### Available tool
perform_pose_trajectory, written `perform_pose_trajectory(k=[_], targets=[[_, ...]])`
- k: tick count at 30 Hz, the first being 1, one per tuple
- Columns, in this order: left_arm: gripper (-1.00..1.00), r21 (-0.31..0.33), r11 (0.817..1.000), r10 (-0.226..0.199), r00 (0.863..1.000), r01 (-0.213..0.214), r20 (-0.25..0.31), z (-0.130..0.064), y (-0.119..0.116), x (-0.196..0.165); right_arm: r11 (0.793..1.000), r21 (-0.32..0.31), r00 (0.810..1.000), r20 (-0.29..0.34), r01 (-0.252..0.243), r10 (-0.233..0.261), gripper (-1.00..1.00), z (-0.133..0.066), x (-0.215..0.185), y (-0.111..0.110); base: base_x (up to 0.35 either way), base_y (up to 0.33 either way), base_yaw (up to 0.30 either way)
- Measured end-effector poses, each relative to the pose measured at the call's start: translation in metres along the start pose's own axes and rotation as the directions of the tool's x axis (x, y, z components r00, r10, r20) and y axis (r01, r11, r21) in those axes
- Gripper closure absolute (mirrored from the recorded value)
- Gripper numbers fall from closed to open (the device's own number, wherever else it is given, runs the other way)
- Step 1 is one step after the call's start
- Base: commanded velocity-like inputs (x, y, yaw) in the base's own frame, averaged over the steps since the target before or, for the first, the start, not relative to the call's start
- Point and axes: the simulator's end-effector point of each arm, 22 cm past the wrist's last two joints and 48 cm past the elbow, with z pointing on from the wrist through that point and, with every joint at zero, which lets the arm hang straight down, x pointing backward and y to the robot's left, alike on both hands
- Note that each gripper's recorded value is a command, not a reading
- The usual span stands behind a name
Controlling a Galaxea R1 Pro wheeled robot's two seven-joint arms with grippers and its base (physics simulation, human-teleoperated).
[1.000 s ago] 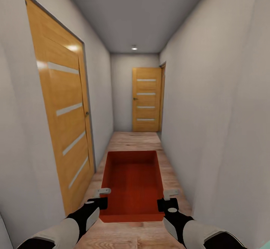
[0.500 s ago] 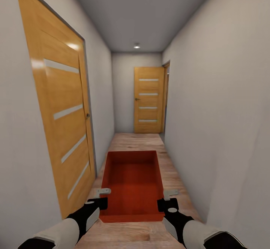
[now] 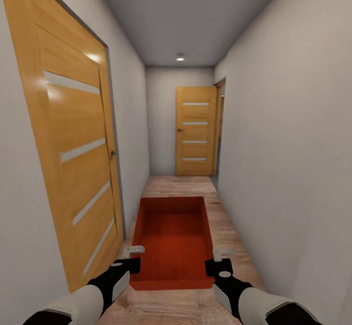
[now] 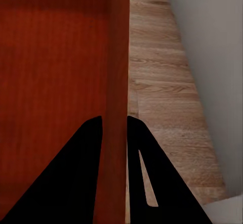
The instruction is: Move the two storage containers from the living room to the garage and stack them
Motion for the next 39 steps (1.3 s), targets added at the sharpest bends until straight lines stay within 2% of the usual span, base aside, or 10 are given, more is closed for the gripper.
perform_pose_trajectory(k=[39], targets=[[1.00, 0.000, 1.000, 0.000, 1.000, 0.000, -0.001, 0.0000, 0.0000, 0.0001, 1.000, 0.000, 1.000, 0.000, 0.001, -0.001, 1.00, 0.0000, 0.0001, 0.0000, 0.330, 0.002, 0.000]])
